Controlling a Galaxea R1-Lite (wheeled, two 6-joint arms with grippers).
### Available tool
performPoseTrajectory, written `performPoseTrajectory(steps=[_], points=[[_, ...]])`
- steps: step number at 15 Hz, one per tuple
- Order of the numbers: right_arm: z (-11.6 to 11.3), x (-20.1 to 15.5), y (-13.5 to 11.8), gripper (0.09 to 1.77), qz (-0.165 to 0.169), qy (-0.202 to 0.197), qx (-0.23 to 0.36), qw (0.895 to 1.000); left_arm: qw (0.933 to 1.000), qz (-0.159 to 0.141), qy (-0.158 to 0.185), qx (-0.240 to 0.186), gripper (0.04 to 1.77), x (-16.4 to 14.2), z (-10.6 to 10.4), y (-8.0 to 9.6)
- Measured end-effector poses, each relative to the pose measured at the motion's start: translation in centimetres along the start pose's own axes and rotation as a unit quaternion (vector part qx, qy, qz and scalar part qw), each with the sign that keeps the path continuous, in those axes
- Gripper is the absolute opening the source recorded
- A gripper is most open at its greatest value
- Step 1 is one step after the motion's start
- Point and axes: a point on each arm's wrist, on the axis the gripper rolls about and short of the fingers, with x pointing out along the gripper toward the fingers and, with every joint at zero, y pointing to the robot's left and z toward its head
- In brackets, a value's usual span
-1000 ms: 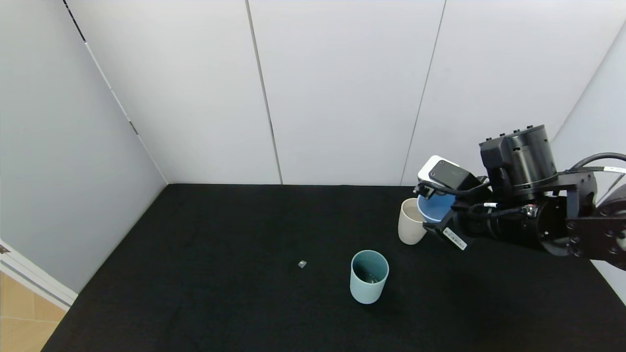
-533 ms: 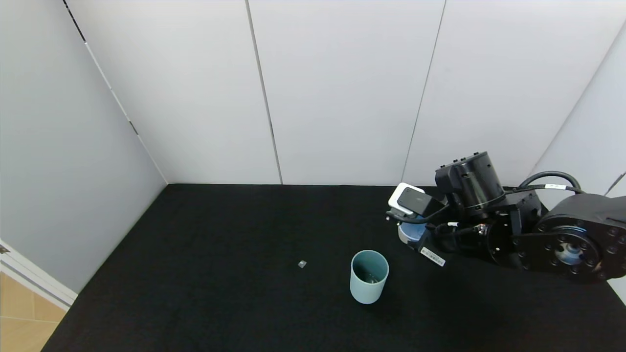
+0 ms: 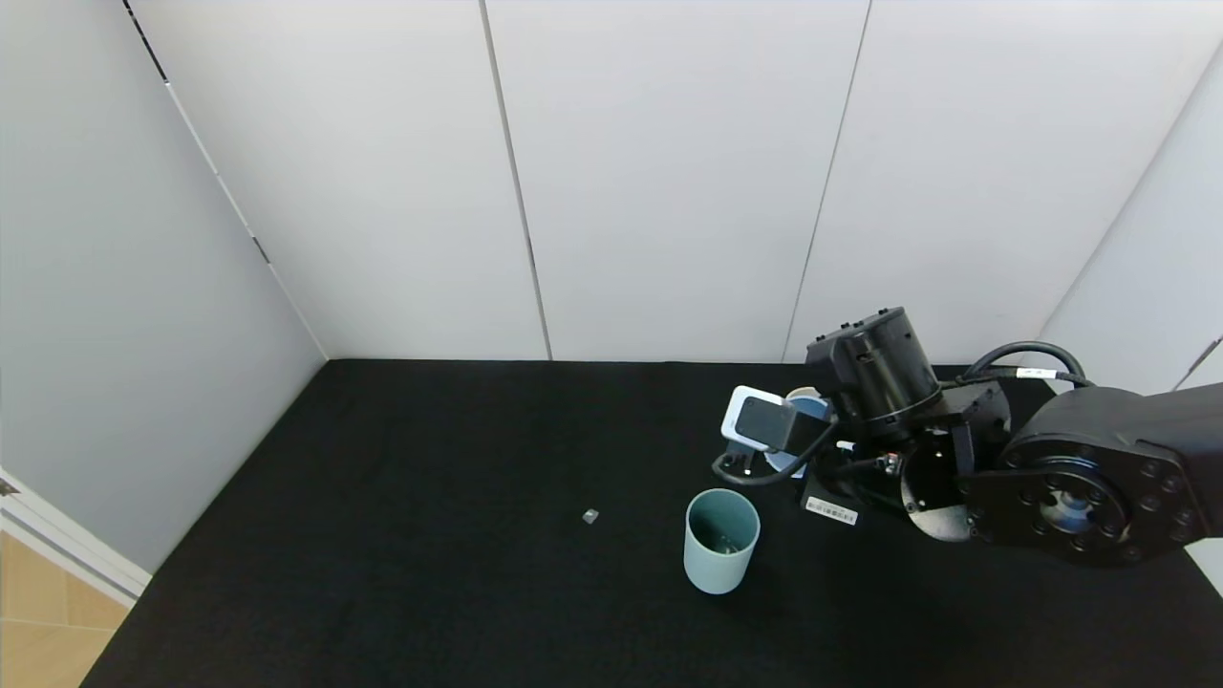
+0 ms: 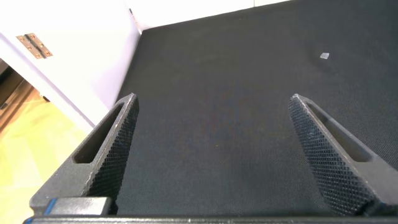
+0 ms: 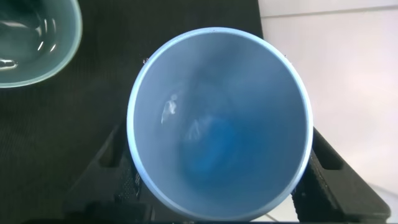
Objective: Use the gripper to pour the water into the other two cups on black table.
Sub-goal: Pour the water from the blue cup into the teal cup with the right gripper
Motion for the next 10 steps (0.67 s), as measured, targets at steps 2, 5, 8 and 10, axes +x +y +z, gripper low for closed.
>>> performPoseTrajectory(steps=[2,5,8,10], points=[[0.6,-0.4,0.5,1.31,0.002,-0.009,-0.021,1.000,1.0000,0.000,0.000,0.000,1.72,0.0,0.0,0.0],[1.1,-0.9,1.2,1.31,-0.003,-0.003,-0.045,0.999,1.0000,0.000,0.000,0.000,1.72,0.0,0.0,0.0],[1.2,-1.2,1.9,1.31,0.001,0.006,-0.071,0.997,1.0000,0.000,0.000,0.000,1.72,0.0,0.0,0.0],[1.3,-1.5,2.3,1.31,0.005,0.006,-0.089,0.996,1.0000,0.000,0.000,0.000,1.72,0.0,0.0,0.0]])
